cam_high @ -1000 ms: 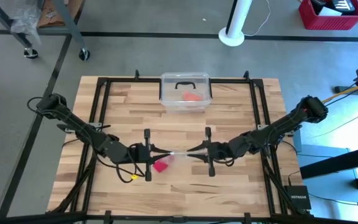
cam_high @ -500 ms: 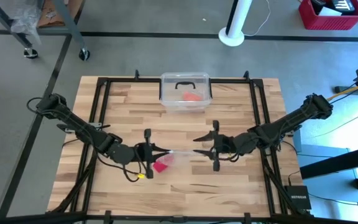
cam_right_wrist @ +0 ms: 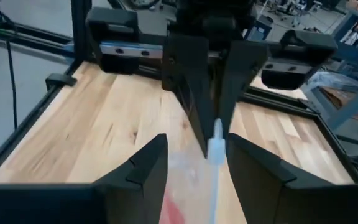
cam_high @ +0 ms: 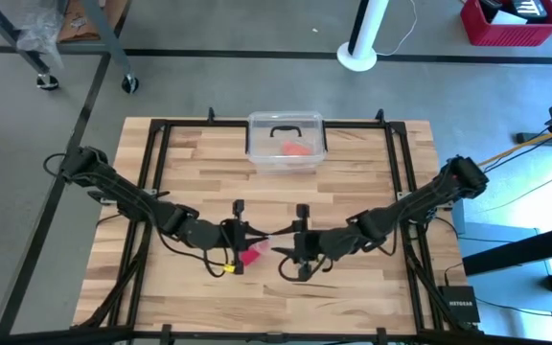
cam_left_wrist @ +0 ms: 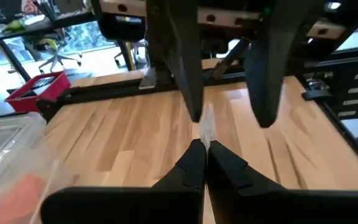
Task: Roll bandage
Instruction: Open the transparent zip bag
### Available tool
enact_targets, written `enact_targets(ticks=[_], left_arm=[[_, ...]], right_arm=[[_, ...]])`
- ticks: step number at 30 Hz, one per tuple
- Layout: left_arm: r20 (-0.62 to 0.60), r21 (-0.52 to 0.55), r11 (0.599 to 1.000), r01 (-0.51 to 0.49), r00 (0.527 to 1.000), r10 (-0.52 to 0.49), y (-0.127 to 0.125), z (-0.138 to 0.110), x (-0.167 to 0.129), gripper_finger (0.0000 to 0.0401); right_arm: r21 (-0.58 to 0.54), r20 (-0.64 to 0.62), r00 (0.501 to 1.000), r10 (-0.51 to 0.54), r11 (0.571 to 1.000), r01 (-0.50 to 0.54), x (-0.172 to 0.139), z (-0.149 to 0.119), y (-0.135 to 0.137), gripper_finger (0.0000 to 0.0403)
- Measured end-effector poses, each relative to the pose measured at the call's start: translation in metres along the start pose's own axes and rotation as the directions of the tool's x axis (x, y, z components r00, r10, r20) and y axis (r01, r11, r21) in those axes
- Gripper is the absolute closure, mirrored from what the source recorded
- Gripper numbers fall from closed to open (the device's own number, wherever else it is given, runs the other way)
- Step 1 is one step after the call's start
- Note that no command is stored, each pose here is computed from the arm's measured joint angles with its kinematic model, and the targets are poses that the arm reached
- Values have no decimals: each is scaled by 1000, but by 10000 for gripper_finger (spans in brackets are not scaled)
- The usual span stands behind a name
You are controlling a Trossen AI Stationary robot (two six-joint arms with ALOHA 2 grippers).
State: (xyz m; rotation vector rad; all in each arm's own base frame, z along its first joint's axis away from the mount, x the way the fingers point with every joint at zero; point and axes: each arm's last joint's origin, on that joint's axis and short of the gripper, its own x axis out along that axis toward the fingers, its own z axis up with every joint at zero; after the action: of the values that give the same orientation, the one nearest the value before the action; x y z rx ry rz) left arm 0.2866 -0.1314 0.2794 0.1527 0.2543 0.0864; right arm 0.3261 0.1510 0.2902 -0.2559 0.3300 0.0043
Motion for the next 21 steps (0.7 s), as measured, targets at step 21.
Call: enact_targets(ticks=[21], left_arm=[[37, 30, 999, 20, 999, -21, -5, 4, -4, 401]], right_arm=[[8, 9, 999, -52, 999, 52, 4, 0, 0, 367]])
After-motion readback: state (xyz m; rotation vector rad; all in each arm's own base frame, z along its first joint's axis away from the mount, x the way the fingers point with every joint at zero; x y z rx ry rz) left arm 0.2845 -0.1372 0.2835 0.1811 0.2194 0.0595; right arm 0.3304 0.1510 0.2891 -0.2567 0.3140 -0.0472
